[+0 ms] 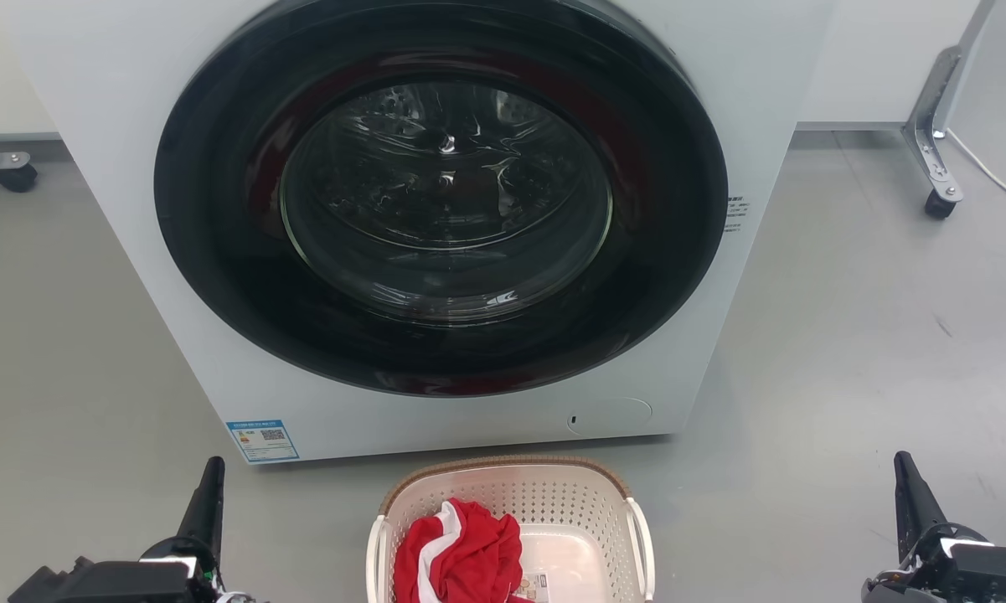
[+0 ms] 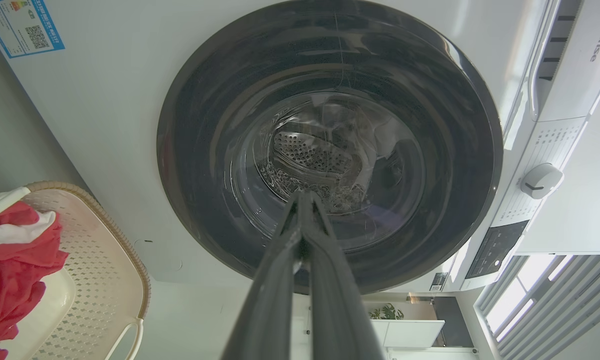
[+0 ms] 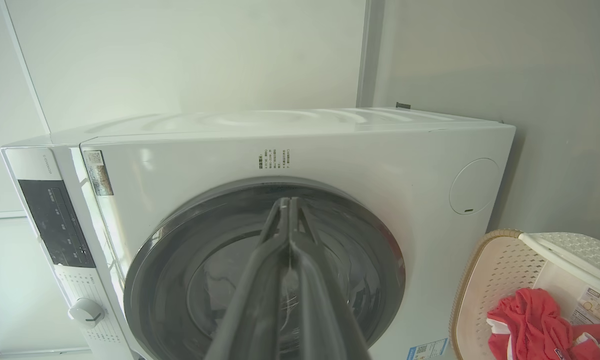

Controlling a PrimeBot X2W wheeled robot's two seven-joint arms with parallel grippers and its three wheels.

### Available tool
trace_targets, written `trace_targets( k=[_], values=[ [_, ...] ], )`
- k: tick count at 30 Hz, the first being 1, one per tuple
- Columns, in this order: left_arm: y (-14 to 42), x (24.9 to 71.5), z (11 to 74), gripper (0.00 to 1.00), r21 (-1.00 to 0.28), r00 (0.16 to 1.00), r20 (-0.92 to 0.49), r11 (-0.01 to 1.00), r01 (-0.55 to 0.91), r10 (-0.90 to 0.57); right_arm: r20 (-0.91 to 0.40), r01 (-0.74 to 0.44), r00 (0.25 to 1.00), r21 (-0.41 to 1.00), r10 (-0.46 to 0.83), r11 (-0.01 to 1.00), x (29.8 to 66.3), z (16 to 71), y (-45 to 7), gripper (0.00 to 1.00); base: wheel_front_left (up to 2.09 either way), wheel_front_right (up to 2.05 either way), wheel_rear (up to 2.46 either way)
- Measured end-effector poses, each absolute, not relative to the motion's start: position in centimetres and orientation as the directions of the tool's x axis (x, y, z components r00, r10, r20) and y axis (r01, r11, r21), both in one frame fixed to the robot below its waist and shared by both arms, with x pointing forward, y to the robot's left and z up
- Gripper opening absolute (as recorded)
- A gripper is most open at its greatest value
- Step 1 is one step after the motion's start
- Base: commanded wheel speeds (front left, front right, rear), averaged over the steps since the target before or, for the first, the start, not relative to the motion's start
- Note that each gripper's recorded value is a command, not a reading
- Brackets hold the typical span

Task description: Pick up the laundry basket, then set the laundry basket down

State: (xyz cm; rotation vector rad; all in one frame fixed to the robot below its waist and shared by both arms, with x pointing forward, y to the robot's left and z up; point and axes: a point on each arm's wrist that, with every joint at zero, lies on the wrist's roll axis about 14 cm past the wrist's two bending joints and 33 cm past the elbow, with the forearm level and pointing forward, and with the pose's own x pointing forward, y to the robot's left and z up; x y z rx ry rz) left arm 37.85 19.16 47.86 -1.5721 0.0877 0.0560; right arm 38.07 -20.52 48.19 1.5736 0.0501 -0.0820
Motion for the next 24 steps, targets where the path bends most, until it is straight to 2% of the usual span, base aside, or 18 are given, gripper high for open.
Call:
trace_targets(
  k=[24],
  values=[
    [19.16, 37.85, 47.85, 0.0, -0.996, 0.996, -0.091, -0.002, -0.092, -0.02, -0.084, 0.084, 0.996, 0.996, -0.02, -0.005, 38.07, 48.19, -20.52, 0.0, 0.0, 0.0, 0.0]
  ],
)
